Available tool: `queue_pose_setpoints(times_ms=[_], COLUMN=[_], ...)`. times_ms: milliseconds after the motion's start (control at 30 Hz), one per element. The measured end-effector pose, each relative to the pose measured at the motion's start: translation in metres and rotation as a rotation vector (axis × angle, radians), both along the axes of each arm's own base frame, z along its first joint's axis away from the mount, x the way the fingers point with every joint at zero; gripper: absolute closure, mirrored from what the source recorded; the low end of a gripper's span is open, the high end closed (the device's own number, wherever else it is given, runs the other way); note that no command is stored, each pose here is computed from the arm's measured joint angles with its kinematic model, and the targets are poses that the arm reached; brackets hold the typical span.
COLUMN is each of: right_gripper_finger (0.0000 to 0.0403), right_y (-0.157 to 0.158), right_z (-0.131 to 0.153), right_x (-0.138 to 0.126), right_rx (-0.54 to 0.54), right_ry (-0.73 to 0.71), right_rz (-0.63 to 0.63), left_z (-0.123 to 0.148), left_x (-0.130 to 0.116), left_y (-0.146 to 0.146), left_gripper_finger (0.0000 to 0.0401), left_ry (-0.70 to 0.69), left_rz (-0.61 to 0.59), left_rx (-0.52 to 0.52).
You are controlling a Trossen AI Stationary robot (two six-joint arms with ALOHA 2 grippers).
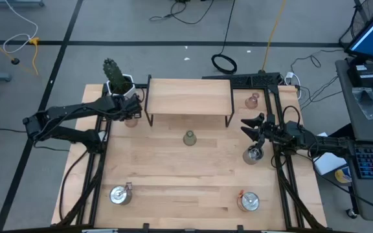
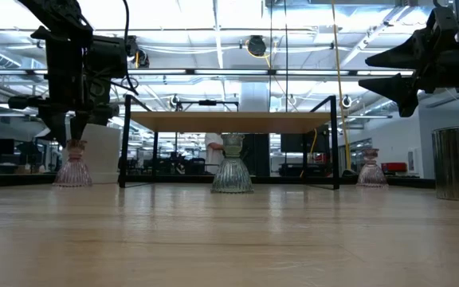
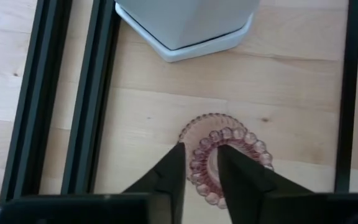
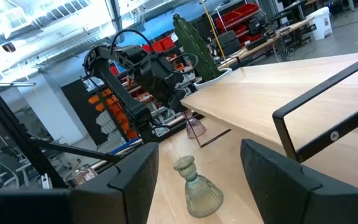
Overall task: Pick & Place candle stick holders
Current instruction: Put the bottom pink candle holder on the shelf
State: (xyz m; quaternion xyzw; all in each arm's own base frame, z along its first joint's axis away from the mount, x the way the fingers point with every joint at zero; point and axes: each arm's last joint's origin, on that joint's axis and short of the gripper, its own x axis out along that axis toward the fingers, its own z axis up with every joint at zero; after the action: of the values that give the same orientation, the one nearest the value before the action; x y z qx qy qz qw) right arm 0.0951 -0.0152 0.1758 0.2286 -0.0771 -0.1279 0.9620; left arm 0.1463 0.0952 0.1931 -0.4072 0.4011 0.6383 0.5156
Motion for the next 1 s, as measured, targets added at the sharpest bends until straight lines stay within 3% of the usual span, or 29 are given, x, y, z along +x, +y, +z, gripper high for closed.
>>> queue_pose_setpoints(times_ms=[200,533,1000], right_gripper_finger=[0.0181,0.0181,0.0181], right_y=[0.0,0.0,0.0], right_z=[0.0,0.0,0.0], right_x=[0.0,0.0,0.0], right_rx=[0.001,0.001,0.0], right_ry=[0.0,0.0,0.0], right_rz=[0.0,0.0,0.0], left_z=[0.0,0.002,0.026], left_x=[0.0,-0.002,-0.019], left_y=[0.0,-0.003,-0.017], left_gripper_finger=[0.0362,0.0361,0.0389], left_ry=[0.011,-0.003,-0.187], left_rz=[-0.022,-0.092,-0.174], left_rx=[-0.003,-0.053,-0.082])
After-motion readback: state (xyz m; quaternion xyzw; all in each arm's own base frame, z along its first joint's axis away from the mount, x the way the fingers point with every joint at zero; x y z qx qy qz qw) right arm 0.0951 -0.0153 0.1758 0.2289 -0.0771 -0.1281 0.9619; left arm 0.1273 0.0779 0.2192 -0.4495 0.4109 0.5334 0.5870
